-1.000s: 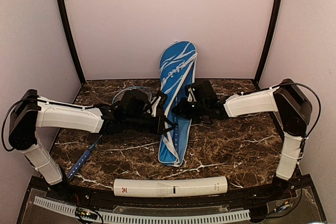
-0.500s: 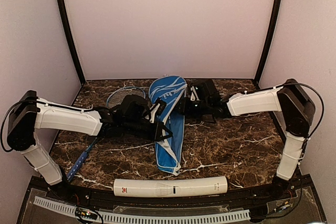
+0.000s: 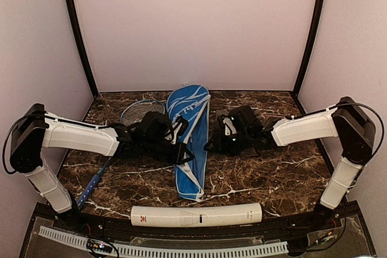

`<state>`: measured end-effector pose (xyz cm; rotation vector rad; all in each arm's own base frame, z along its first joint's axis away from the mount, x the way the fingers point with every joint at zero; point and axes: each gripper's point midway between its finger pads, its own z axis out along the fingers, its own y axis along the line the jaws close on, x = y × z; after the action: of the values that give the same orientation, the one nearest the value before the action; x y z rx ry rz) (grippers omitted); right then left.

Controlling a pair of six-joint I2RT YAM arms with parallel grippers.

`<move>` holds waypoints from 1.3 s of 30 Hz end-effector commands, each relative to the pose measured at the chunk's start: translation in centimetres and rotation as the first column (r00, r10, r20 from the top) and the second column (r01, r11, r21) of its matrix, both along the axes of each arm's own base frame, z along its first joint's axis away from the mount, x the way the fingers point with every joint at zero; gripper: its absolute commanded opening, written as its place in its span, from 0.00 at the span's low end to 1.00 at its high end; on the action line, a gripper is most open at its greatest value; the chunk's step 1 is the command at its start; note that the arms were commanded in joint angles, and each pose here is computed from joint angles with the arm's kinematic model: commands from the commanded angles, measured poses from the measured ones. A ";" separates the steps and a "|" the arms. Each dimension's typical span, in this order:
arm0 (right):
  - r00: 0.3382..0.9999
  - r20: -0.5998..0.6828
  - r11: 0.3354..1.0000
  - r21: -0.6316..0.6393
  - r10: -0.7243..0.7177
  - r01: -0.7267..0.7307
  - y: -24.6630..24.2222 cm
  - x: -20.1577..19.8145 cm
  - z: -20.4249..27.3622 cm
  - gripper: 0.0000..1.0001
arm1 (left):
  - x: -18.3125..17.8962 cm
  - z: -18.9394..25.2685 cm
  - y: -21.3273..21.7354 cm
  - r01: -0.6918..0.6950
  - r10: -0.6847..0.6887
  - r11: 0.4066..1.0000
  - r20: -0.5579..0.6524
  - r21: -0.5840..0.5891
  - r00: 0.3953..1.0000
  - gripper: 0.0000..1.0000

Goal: Pack up the badminton gear

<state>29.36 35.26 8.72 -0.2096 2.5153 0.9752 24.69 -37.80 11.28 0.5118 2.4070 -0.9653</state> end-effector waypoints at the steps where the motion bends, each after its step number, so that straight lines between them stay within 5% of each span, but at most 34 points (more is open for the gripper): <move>1: 0.993 -0.031 0.994 0.019 0.111 -0.110 1.8 -3.7 -0.6 0.47 | 0.1 -2.1 1.4 -0.010 0.010 0.997 0.000 0.072 1.000 0.00; 25: 1.000 -0.024 0.993 -0.118 -0.001 -0.002 3.2 -0.8 -7.2 0.42 | 0.1 -4.2 2.5 -0.020 0.022 0.988 -0.009 0.153 1.000 0.00; 27: 1.000 -0.018 0.993 -0.114 -0.003 0.001 3.6 -0.4 -7.3 0.38 | 0.1 -4.3 2.5 -0.021 0.022 0.988 -0.005 0.155 1.000 0.00; 32: 1.000 0.001 0.995 -0.100 -0.026 0.026 4.1 0.4 -6.8 0.01 | 0.3 -4.5 3.1 -0.030 0.029 0.982 0.007 0.187 1.000 0.00; 39: 0.996 0.069 0.996 -0.067 -0.050 0.055 3.5 0.8 -3.4 0.00 | 0.7 -4.0 4.2 -0.068 0.060 0.971 0.043 0.230 0.997 0.00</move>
<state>29.54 39.18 2.52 -0.2080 2.5570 0.8496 24.93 -34.97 6.86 0.5330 2.5132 -0.7316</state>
